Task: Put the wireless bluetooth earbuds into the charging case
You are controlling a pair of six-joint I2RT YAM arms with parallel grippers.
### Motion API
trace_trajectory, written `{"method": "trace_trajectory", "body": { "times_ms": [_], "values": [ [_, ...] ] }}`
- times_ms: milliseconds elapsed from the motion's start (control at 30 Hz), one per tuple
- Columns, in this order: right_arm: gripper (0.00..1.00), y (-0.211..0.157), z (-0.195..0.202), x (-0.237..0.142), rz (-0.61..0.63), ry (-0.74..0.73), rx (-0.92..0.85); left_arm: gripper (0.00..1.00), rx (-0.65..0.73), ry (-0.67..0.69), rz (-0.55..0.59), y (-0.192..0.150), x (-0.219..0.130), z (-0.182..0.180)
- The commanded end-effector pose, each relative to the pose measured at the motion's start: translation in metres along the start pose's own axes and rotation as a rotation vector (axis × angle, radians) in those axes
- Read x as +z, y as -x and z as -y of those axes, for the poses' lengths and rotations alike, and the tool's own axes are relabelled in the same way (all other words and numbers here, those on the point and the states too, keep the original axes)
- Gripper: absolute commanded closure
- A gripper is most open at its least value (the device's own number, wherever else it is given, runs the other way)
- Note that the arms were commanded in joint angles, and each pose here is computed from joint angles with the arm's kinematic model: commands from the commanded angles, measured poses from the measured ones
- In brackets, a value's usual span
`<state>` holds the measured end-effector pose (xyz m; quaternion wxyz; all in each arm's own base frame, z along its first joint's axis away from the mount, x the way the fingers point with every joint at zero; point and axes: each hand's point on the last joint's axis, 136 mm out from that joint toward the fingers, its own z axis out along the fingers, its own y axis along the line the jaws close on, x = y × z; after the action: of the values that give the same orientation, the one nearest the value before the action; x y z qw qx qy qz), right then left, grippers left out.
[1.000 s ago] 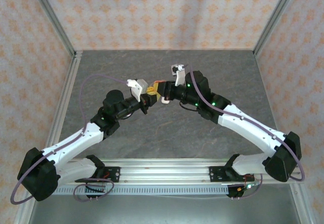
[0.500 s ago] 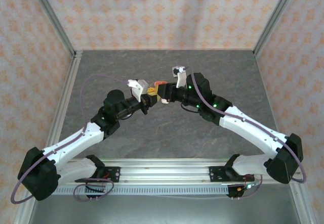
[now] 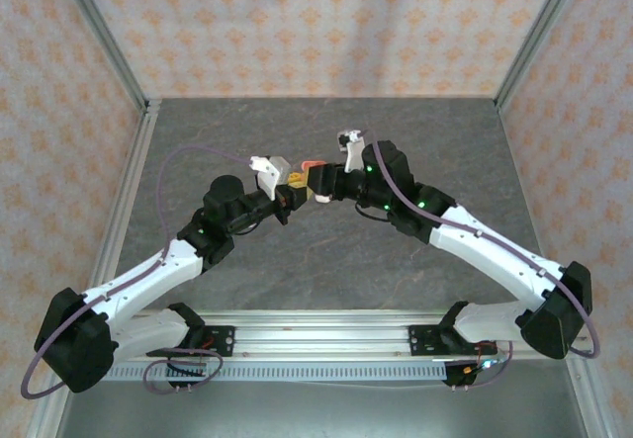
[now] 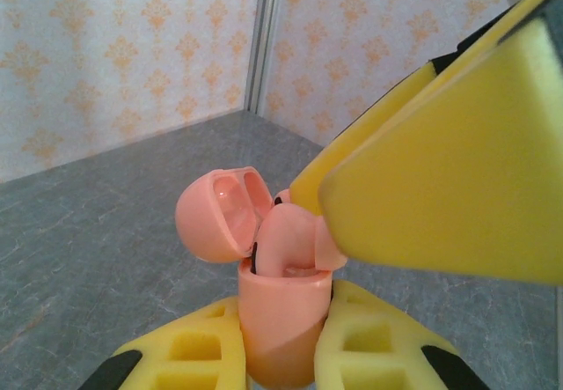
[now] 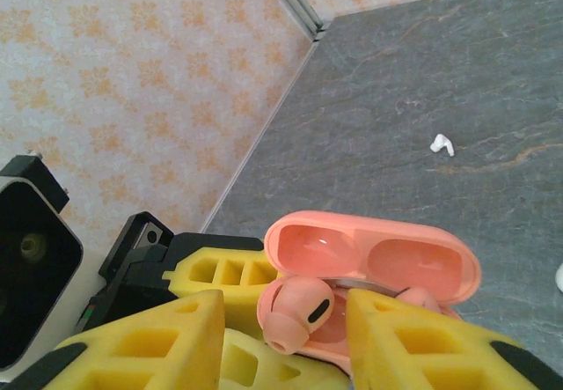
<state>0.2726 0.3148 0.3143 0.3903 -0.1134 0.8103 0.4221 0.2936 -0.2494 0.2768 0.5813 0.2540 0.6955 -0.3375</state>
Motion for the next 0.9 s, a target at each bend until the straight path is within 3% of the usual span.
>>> {"method": "trace_trajectory", "body": {
  "times_ms": [0,200,333,567,867],
  "values": [
    [0.57,0.017,-0.002,-0.013,0.029,-0.052,-0.004,1.00,0.059,-0.004,0.107,0.038,-0.008,0.007],
    [0.54,0.032,-0.014,-0.025,0.055,-0.043,0.002,1.00,0.065,-0.008,0.104,0.037,-0.009,0.008],
    [0.63,0.034,-0.023,-0.030,0.047,-0.008,0.000,1.00,0.067,-0.005,0.099,0.035,-0.010,0.008],
    [0.86,0.020,-0.042,-0.023,-0.035,0.112,0.019,1.00,0.066,-0.006,0.099,0.036,-0.012,0.009],
    [0.91,0.007,-0.044,-0.010,-0.108,0.141,0.021,1.00,0.072,0.001,0.105,0.038,-0.018,0.010]
  ]
}}
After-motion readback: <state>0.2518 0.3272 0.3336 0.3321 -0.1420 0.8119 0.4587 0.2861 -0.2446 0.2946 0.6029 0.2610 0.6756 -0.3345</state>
